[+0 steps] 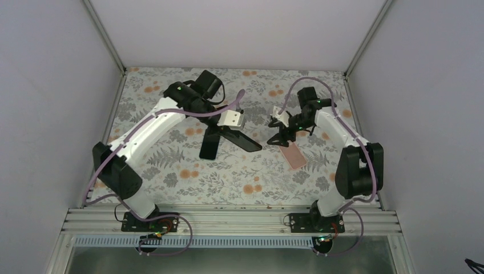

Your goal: Take the phone out of the phone case

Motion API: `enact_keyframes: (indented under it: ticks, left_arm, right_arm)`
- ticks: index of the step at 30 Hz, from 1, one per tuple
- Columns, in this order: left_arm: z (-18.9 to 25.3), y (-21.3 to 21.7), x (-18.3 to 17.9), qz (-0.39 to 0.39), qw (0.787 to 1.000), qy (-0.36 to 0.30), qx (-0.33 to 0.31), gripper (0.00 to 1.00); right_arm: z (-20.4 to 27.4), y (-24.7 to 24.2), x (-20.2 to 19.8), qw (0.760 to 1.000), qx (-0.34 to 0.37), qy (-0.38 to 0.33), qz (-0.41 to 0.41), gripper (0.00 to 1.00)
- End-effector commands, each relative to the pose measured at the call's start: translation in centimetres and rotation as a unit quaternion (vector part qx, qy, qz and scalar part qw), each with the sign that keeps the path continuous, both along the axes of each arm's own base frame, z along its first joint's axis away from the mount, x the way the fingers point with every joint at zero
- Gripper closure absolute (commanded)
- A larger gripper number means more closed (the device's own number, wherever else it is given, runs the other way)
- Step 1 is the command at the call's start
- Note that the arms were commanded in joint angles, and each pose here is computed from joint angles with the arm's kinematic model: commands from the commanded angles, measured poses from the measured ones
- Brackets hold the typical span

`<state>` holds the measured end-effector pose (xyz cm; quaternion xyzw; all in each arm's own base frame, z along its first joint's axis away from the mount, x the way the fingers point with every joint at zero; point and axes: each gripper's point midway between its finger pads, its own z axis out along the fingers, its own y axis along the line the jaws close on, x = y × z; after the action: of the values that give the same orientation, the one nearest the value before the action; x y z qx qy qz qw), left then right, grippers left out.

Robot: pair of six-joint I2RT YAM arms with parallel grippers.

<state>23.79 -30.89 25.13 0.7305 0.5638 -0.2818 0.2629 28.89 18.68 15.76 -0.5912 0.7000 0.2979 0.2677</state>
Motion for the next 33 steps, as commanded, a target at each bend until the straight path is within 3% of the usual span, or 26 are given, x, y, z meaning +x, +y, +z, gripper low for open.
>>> enact_keyframes:
  ticks: [1, 6, 14, 18, 33]
  left_arm:
    - [4.4, 0.2, -4.6, -0.07, 0.995, 0.011, -0.071, 0.98]
    - [4.2, -0.2, -3.9, -0.061, 0.996, 0.016, -0.065, 0.98]
    - [1.9, -0.8, 0.0, -0.008, 0.998, -0.036, -0.059, 0.98]
    - [1.2, -0.5, 1.9, 0.011, 0.998, -0.031, -0.058, 0.98]
    - [1.8, -0.2, -0.4, -0.023, 0.996, 0.015, -0.08, 0.98]
  right_arm:
    - [-0.8, -3.0, 4.4, 0.998, -0.03, -0.049, -0.027, 0.15]
    - [0.2, -3.0, 5.2, 0.999, -0.014, -0.037, -0.023, 0.16]
    - [1.0, 0.8, -3.7, 0.998, -0.015, -0.047, 0.033, 0.14]
    - [2.5, 2.0, -5.9, 0.998, -0.002, -0.048, 0.041, 0.14]
    - [3.5, 4.0, -1.8, 0.995, 0.022, -0.092, 0.006, 0.15]
